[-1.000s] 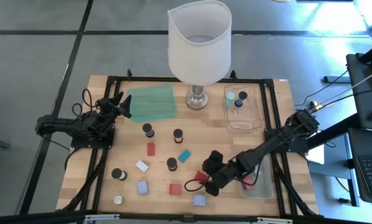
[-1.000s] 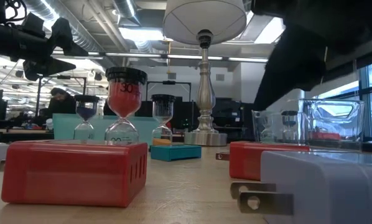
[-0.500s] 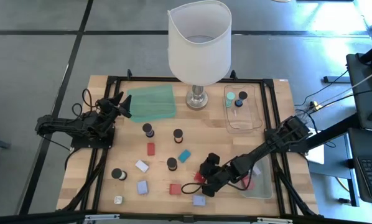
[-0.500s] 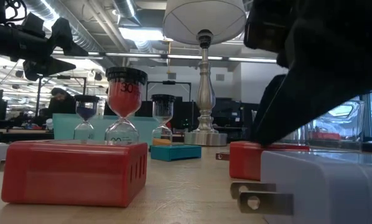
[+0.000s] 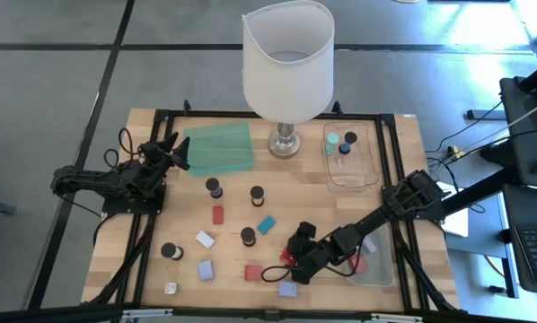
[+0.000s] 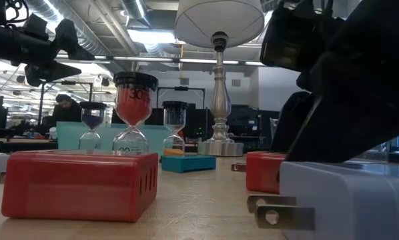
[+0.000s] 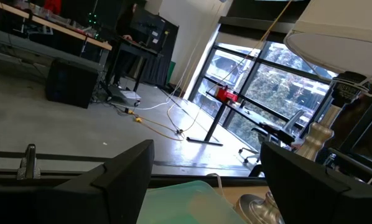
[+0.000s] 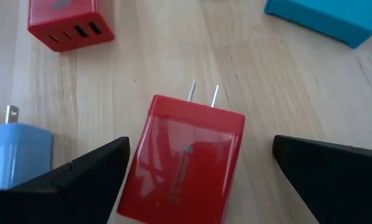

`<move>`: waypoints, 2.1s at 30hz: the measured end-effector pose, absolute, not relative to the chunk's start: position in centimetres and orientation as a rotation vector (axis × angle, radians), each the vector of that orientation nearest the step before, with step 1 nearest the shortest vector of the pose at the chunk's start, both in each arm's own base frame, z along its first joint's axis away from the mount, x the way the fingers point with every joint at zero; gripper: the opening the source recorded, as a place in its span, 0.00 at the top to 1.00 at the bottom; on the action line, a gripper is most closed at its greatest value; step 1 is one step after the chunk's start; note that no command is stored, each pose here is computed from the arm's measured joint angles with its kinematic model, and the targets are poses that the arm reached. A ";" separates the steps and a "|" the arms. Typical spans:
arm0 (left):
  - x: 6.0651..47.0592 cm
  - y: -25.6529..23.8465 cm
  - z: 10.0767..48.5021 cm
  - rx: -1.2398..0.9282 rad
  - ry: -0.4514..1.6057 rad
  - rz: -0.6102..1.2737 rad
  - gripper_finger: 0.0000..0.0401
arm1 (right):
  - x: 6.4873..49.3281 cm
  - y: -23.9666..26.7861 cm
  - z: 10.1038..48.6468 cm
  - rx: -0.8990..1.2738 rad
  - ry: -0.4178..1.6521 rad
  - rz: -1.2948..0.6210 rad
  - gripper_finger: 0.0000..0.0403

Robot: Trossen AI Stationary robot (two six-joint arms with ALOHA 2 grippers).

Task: Pick & Place Office items
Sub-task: Put the top red charger adapter into the gray bin

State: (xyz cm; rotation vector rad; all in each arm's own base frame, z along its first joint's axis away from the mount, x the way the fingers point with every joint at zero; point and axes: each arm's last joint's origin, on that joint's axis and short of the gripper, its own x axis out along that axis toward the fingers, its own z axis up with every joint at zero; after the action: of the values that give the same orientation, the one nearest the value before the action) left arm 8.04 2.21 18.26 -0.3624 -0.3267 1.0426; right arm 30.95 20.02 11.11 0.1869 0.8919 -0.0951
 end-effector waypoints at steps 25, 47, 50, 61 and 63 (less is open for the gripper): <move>8.0 2.2 18.3 -0.362 -0.327 1.043 0.28 | 30.9 20.4 11.4 0.164 0.915 0.000 0.47; 8.0 2.2 18.3 -0.362 -0.326 1.043 0.28 | 21.3 18.4 25.6 0.076 0.666 -0.203 0.46; 8.0 2.2 18.3 -0.362 -0.326 1.043 0.28 | 19.1 18.6 25.9 0.084 0.685 -0.244 0.45; 8.0 2.2 18.3 -0.362 -0.326 1.043 0.28 | 12.1 19.1 24.1 0.226 0.857 -0.475 0.45; 8.0 2.2 18.3 -0.362 -0.326 1.043 0.28 | 11.1 19.2 23.2 0.232 0.867 -0.499 0.45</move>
State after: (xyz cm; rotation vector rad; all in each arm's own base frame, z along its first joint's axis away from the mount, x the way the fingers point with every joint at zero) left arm 8.04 2.21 18.25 -0.3618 -0.3261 1.0429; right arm 11.15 19.19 23.21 0.2316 0.8669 -0.4995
